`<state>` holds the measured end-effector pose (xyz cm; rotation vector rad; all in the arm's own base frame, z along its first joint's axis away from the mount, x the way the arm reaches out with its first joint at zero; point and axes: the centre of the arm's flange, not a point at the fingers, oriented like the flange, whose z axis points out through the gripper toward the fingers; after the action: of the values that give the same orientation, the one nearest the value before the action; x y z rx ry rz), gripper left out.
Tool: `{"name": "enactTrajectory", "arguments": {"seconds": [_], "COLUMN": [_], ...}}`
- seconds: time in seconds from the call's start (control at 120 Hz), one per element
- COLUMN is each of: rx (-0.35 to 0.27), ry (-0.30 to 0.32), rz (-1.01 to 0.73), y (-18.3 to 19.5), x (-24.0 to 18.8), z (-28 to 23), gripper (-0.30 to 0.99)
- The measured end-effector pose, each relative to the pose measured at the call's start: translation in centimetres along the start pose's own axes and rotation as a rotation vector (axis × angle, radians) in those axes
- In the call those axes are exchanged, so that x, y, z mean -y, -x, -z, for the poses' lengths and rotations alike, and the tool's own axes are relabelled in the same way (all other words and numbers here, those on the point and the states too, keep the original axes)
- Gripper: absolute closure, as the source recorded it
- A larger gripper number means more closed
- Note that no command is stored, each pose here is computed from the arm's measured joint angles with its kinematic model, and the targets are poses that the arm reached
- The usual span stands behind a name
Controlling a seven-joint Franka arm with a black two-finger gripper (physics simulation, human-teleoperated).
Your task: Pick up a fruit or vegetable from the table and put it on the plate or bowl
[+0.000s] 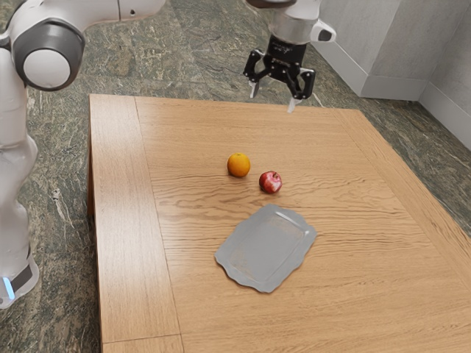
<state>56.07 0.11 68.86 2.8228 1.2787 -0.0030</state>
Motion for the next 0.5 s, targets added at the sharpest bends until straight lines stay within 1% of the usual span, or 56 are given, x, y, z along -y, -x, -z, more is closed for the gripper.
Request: {"name": "enactTrajectory", "arguments": {"seconds": [0.083,0.183,0.267,0.333,0.408,0.5], "rx": [0.016,0.066,0.111,0.128,0.141,0.166], "ry": [-0.013,0.000,0.024,0.025,0.018,-0.016], "rz": [0.167,0.330,0.397,0.460,0.571,0.664], "y": [0.4,0.9,3.2,3.9,2.1,-2.2], "x": [-0.1,-0.6,-3.3,-5.2,-5.3,-4.6], "z": [-0.2,-0.5,-1.0,-2.1,-3.4,-7.0], "gripper": [0.00,0.00,0.00,0.00,0.00,0.00]}}
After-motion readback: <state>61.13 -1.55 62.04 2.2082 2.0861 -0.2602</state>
